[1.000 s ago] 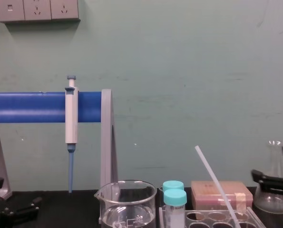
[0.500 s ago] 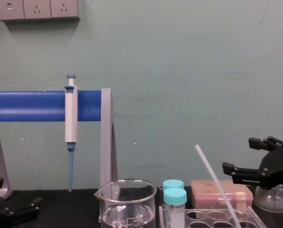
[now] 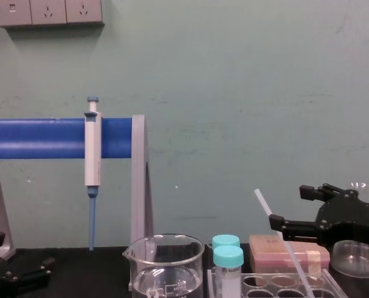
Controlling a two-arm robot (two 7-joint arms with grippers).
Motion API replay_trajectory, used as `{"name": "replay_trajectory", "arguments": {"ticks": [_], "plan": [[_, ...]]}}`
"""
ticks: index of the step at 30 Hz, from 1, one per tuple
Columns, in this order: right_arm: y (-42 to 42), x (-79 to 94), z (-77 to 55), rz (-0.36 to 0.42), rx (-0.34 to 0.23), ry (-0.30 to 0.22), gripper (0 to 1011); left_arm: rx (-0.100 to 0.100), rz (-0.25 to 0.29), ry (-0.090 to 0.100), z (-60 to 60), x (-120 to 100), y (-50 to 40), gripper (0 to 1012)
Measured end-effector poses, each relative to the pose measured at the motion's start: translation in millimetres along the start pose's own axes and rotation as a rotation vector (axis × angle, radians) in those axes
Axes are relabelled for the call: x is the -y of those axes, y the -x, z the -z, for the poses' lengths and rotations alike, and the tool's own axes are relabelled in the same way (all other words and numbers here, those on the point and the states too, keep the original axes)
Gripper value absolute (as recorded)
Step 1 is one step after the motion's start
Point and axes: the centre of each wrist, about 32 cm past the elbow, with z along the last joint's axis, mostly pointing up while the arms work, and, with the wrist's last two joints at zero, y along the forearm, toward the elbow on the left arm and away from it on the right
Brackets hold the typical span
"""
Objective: Pick up the stirring rod with one hand, then place it down.
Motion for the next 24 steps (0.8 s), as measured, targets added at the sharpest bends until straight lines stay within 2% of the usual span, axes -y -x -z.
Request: {"name": "replay_trajectory", "arguments": {"ticks": [15,24], "plan": [[-16.9,-23.9,13.7,-0.056,-0.074,0.010,1003,0.000,0.000,0.000,0.0,0,0.0,1000],[-22.2,-35.7,18.4,-0.091,-0.096,0.004,1003,0.000,0.000,0.000,0.0,0,0.0,1000]]}}
